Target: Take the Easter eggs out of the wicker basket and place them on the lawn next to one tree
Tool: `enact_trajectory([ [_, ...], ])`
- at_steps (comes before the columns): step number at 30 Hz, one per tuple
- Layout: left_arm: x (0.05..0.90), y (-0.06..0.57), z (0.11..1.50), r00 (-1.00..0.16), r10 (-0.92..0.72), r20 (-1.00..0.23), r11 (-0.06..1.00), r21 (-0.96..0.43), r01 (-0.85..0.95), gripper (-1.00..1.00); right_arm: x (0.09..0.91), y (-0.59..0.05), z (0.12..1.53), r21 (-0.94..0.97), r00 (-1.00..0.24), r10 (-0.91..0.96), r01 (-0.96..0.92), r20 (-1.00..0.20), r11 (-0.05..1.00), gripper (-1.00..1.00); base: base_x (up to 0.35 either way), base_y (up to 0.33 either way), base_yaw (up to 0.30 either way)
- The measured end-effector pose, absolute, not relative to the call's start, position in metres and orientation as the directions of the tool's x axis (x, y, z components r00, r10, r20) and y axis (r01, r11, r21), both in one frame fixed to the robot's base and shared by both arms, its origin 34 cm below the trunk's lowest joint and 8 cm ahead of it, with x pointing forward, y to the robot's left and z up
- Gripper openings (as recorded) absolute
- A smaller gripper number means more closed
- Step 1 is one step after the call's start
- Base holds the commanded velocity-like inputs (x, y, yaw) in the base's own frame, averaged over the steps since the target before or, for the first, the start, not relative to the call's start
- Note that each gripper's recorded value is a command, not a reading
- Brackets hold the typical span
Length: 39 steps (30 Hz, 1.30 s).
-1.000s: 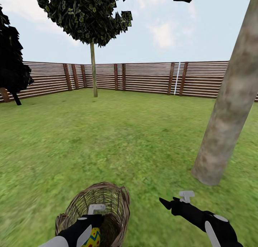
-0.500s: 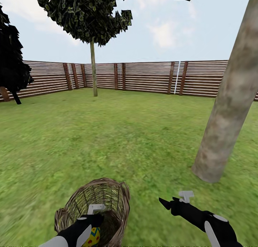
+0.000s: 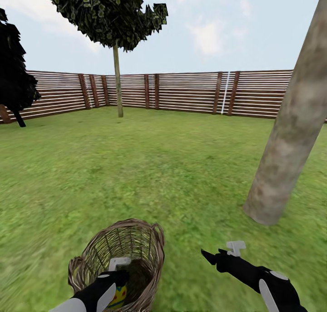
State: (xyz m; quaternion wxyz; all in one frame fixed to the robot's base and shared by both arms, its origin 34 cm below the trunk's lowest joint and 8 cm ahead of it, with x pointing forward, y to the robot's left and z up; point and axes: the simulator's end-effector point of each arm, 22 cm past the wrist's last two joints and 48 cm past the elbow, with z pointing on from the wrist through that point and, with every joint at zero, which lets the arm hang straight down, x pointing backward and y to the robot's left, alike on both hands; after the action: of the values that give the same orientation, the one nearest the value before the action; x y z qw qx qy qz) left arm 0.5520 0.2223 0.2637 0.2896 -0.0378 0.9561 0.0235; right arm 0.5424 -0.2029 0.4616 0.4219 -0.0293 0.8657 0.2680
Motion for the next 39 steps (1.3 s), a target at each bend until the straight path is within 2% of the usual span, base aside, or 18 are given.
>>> enact_trajectory([
  [25, 0.540, 0.224, 0.241, -0.856, -0.060, -0.513, 0.996, 0.029, -0.087, 1.00, 0.540, -0.203, 0.440, 0.452, -0.675, 0.176, -0.258, -0.716, 0.854, 1.00, 0.001, 0.000, 0.000],
  [39, 0.539, 0.223, 0.241, -0.857, -0.059, -0.511, 0.996, 0.028, -0.086, 1.00, 0.540, -0.203, 0.440, 0.452, -0.675, 0.177, -0.257, -0.717, 0.854, 1.00, 0.070, 0.065, 0.000],
])
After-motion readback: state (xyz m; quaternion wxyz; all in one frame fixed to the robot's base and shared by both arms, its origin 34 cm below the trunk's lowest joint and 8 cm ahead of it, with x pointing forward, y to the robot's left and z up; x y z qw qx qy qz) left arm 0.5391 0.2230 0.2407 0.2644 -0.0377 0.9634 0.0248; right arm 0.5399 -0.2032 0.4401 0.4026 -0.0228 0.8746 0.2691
